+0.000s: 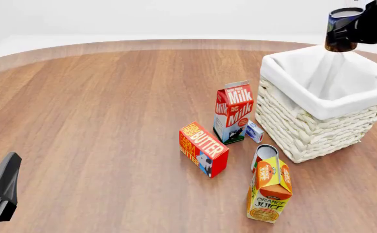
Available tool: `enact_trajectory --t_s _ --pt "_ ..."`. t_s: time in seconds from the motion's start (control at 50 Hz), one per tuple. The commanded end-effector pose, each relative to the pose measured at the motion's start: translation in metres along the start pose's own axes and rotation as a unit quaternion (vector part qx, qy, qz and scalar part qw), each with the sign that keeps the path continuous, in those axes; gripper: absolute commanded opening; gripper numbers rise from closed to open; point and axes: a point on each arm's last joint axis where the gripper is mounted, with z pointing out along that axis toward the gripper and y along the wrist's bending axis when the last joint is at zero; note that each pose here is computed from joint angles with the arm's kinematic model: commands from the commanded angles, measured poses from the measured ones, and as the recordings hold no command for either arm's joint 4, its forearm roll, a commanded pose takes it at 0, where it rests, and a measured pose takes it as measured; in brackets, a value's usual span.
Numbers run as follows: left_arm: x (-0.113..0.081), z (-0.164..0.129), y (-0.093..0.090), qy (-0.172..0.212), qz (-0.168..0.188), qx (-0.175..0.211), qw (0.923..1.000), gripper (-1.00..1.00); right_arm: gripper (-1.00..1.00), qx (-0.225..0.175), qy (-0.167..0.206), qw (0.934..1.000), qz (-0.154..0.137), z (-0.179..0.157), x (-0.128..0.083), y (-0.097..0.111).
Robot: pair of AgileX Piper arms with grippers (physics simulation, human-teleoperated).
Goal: Pick up the alphabet soup, and put it in the basket.
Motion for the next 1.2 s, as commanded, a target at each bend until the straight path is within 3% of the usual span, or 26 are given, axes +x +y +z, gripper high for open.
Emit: enact_trajectory --t_s 0.02,0.44,0.84,1.2 --pt "0.000 0.000 0.000 0.000 0.000 0.000 1.0000 1.00 -1.00 0.003 0.009 0.9999 0.003 0.009 0.000 -0.004" --pt "0.000 0.000 0.000 0.000 0.000 0.000 1.0000 1.00 -1.00 0.006 0.044 0.9990 -0.007 0.039 0.006 -0.015" --pt "0.000 0.000 0.000 0.000 0.000 0.000 1.0000 1.00 -1.00 -0.016 0.059 0.9980 -0.013 0.056 0.006 0.001" --pt "0.000 0.000 0.000 0.000 0.000 0.000 1.0000 1.00 -1.00 -0.026 0.092 0.9952 -0.020 0.081 0.027 0.006"
